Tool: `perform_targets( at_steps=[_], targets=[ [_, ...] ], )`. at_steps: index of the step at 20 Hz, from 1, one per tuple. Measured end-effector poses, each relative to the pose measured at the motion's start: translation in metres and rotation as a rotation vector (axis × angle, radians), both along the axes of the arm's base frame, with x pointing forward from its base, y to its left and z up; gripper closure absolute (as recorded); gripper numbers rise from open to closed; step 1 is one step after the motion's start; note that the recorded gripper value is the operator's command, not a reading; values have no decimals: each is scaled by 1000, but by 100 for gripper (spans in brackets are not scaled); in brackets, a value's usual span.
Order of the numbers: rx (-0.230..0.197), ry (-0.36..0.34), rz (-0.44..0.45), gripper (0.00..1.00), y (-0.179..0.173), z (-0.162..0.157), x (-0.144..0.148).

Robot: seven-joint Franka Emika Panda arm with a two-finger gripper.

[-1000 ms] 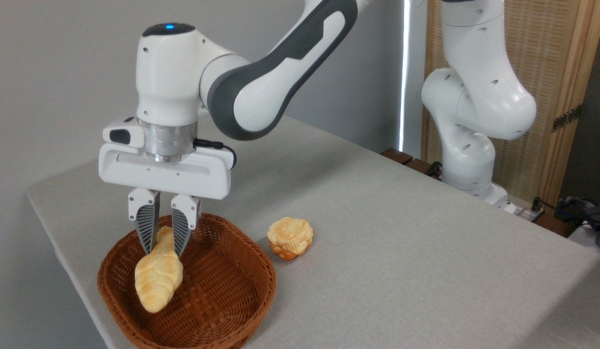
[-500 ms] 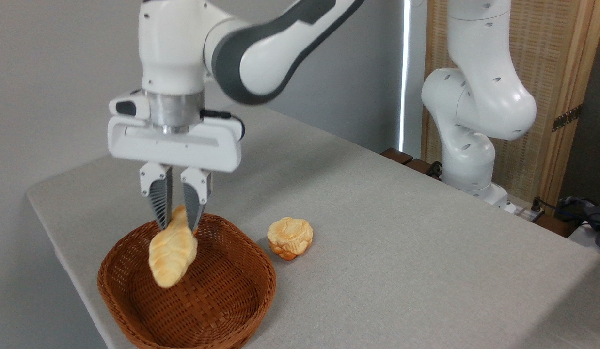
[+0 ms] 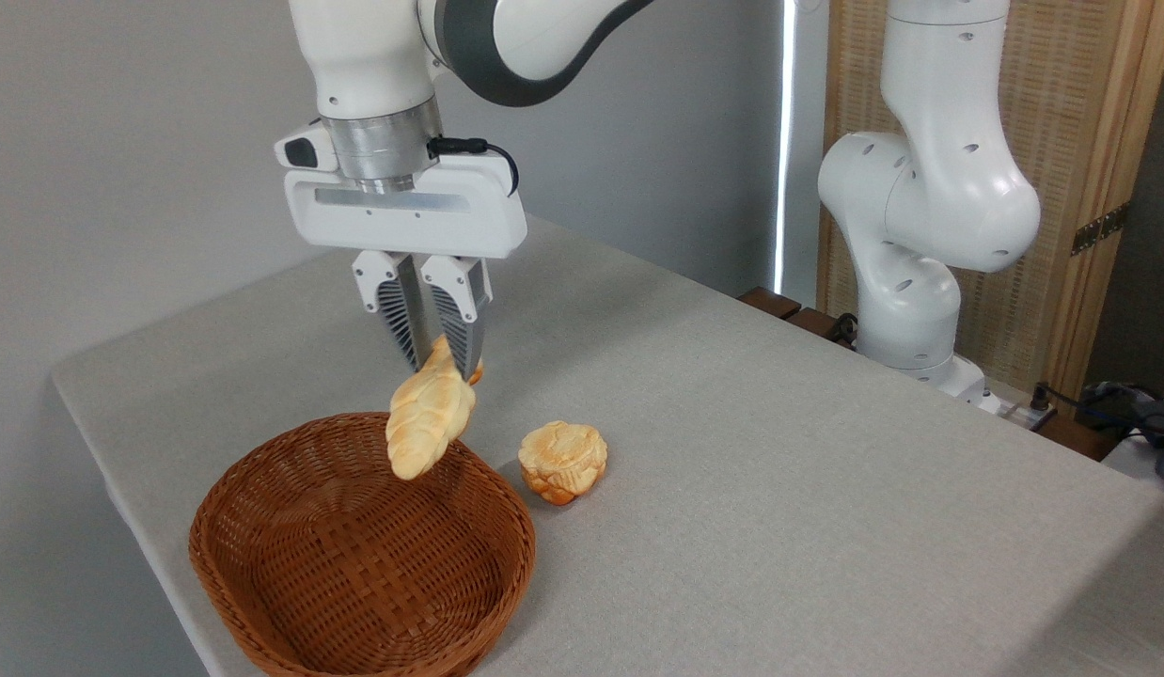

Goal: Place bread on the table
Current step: 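Lift the bread roll out of the basket toward the round bun, then lower the bread roll onto the table beside the bun and release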

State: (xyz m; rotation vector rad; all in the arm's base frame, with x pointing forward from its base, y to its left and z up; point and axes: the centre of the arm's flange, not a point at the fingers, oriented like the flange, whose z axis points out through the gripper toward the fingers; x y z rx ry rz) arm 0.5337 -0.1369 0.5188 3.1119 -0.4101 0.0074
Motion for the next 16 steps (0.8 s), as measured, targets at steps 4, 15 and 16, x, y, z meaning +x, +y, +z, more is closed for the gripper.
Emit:
perform_targets(
  at_steps=[4,15,16],
  targets=[
    [10,28,-91,56,-21,-9,-16],
    [28,80,-242,56,-61,-34,-48],
    [30,87,-253,56,-64,-38,-50]
  ],
)
